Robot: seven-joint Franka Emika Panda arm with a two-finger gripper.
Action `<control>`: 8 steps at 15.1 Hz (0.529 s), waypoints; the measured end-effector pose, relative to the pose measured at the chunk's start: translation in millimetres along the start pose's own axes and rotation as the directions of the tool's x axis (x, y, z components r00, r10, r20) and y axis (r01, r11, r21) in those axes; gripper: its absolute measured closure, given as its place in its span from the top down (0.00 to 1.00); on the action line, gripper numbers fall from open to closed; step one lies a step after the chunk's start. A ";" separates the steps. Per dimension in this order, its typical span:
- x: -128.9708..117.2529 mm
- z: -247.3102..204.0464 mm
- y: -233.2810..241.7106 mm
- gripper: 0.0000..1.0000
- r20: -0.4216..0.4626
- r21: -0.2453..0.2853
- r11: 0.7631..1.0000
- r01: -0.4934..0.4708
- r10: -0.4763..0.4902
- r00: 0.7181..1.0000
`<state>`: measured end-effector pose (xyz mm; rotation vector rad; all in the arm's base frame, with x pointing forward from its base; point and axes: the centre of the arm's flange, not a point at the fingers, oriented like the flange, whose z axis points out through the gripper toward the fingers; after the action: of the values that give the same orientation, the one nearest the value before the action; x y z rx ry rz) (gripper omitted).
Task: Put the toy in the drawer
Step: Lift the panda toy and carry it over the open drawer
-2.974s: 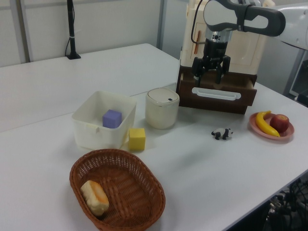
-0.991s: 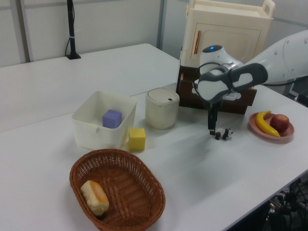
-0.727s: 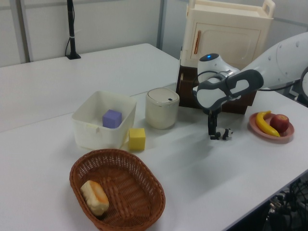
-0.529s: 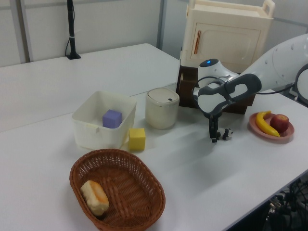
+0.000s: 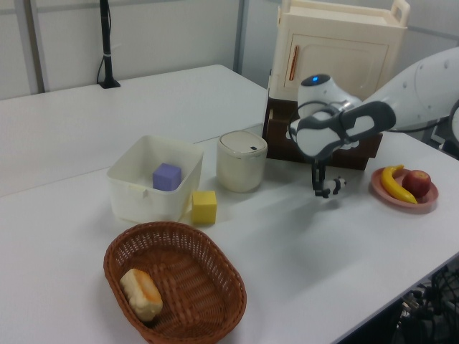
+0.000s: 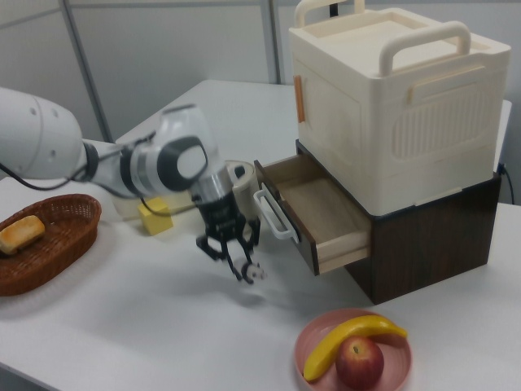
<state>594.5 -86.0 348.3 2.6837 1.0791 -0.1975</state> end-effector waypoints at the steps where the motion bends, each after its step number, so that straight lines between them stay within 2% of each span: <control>1: -0.2 -20.2 2.5 0.34 -0.023 0.008 1.000 -0.023 0.023 0.999; 5: 5.8 -125.8 9.8 0.34 -0.133 0.040 0.996 -0.084 0.088 0.987; 8: -0.1 -174.8 26.2 0.34 -0.209 0.016 0.992 -0.123 0.124 0.970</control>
<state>618.7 -56.8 520.9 2.8121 0.9616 0.1087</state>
